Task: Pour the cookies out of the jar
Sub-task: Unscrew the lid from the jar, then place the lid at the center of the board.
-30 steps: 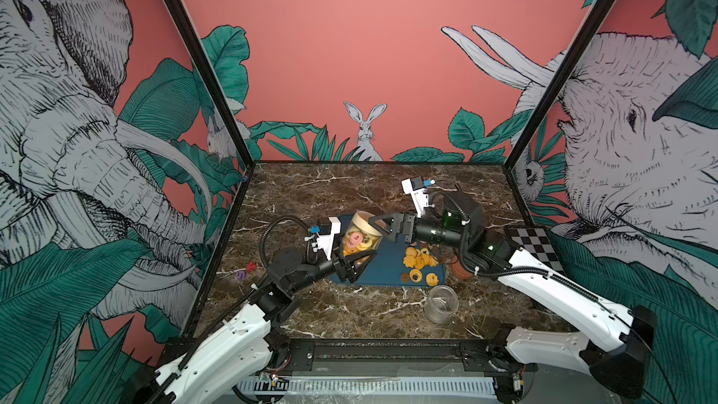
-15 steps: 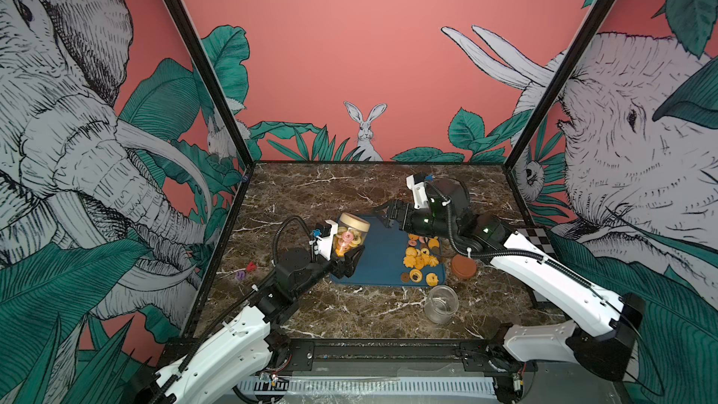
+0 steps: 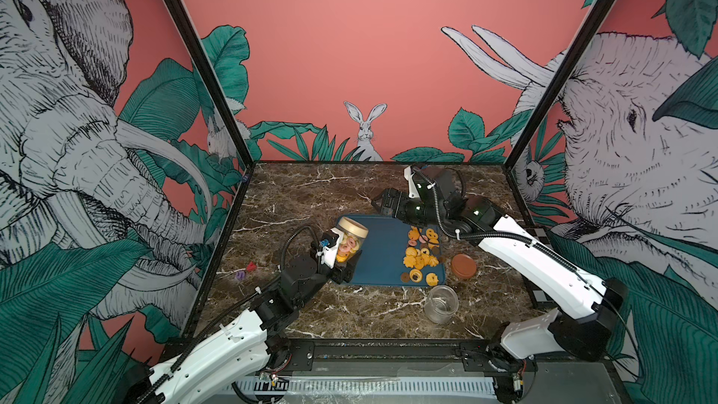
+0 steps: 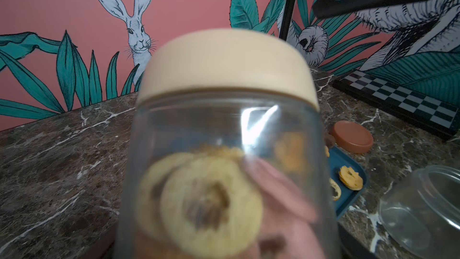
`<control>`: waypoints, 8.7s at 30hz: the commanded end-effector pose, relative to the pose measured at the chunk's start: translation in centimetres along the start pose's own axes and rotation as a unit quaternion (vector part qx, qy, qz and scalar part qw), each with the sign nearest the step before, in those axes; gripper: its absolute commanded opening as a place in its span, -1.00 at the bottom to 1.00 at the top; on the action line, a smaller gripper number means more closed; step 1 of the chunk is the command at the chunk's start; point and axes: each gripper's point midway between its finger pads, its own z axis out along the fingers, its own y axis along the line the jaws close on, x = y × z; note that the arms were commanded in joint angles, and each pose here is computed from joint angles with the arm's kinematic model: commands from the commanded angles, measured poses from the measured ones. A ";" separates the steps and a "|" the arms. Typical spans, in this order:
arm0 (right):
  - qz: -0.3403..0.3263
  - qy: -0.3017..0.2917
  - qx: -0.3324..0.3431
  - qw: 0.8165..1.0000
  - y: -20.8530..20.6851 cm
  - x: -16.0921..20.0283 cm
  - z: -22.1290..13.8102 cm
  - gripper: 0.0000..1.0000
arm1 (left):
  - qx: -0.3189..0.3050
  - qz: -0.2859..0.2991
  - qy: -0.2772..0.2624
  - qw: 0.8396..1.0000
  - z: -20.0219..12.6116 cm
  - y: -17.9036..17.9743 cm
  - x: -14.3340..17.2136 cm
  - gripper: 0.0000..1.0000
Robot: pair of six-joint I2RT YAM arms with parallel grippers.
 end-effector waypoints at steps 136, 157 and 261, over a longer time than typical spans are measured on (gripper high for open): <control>-0.053 0.038 -0.016 0.998 -0.1 0.0 -3.2 0.98 | 0.237 -0.121 -0.131 0.955 -1.1 -6.7 -8.8 -1.00; 0.079 0.128 -0.057 0.987 0.9 5.4 2.0 0.99 | 0.189 -0.063 -0.140 0.970 -0.6 -6.2 -8.3 -1.00; -0.259 0.353 0.225 0.870 -15.6 25.0 4.9 -0.25 | 0.012 -0.195 -0.126 0.973 -2.1 1.7 -4.4 -1.00</control>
